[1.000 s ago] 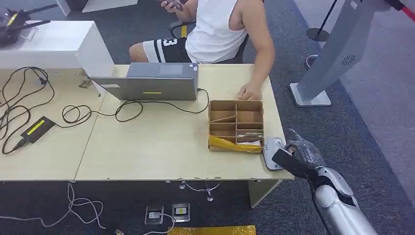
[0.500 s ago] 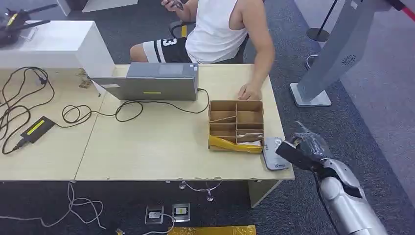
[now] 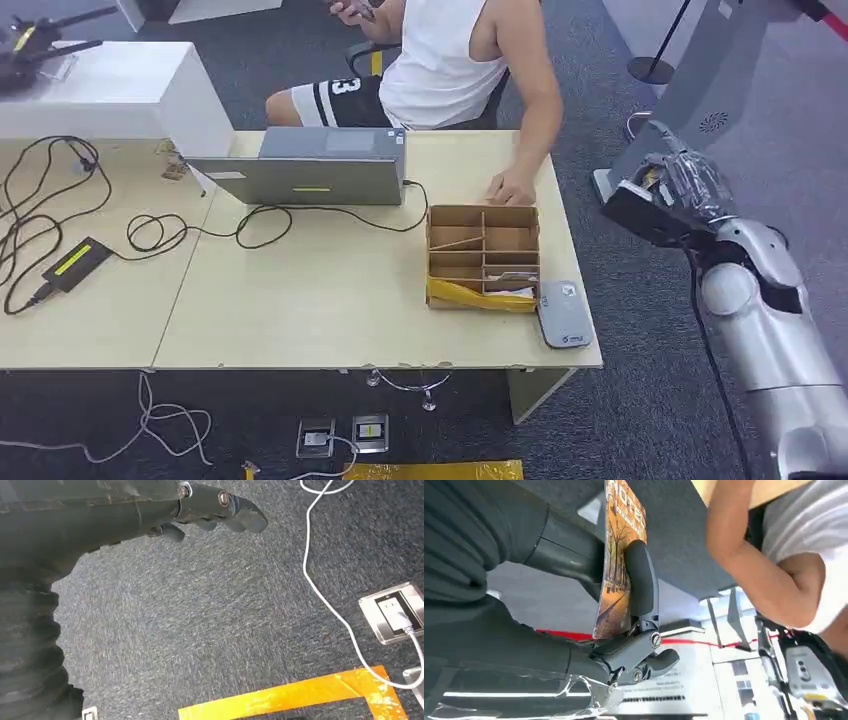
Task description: Pass the card to the sensor for recognition and then transmit it.
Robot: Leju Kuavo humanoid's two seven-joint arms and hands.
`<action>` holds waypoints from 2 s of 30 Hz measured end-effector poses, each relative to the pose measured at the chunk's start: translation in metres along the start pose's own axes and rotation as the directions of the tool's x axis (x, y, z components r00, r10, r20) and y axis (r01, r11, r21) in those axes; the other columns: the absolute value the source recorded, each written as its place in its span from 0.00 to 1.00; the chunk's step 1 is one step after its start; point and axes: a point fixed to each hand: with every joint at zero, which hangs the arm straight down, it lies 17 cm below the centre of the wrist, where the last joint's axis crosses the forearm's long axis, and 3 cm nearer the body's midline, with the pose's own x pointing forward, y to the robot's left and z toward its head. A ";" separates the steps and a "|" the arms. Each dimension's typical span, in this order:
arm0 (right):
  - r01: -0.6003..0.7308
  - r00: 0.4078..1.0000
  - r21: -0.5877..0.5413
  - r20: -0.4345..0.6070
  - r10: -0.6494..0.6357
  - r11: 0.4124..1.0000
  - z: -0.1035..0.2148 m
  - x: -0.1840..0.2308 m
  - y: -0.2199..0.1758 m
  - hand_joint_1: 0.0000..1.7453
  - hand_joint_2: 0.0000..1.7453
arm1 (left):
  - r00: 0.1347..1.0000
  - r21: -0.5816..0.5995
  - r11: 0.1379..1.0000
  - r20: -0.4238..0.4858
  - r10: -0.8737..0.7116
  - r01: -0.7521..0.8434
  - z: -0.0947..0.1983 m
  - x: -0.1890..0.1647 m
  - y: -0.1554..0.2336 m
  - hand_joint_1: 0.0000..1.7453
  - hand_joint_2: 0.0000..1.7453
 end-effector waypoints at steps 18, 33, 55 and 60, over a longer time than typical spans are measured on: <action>-0.244 0.964 0.057 0.124 0.236 0.968 -0.097 0.054 -0.010 0.95 1.00 | 0.992 -0.039 0.994 0.080 -0.098 0.102 -0.006 0.047 -0.004 0.00 1.00; -0.253 0.965 0.187 0.115 0.234 0.949 -0.095 0.059 0.036 0.94 1.00 | 0.989 -0.048 0.991 0.089 -0.117 0.122 -0.006 0.050 -0.006 0.00 0.00; -0.183 0.973 0.076 0.153 0.170 0.980 -0.095 0.073 0.032 0.00 1.00 | 0.993 -0.045 0.994 0.071 -0.092 0.096 -0.005 0.044 -0.007 0.00 0.00; -0.043 0.984 0.013 0.171 0.041 0.999 -0.099 0.086 0.016 0.00 1.00 | 0.994 -0.042 0.995 0.065 -0.087 0.089 -0.004 0.041 -0.008 0.00 0.00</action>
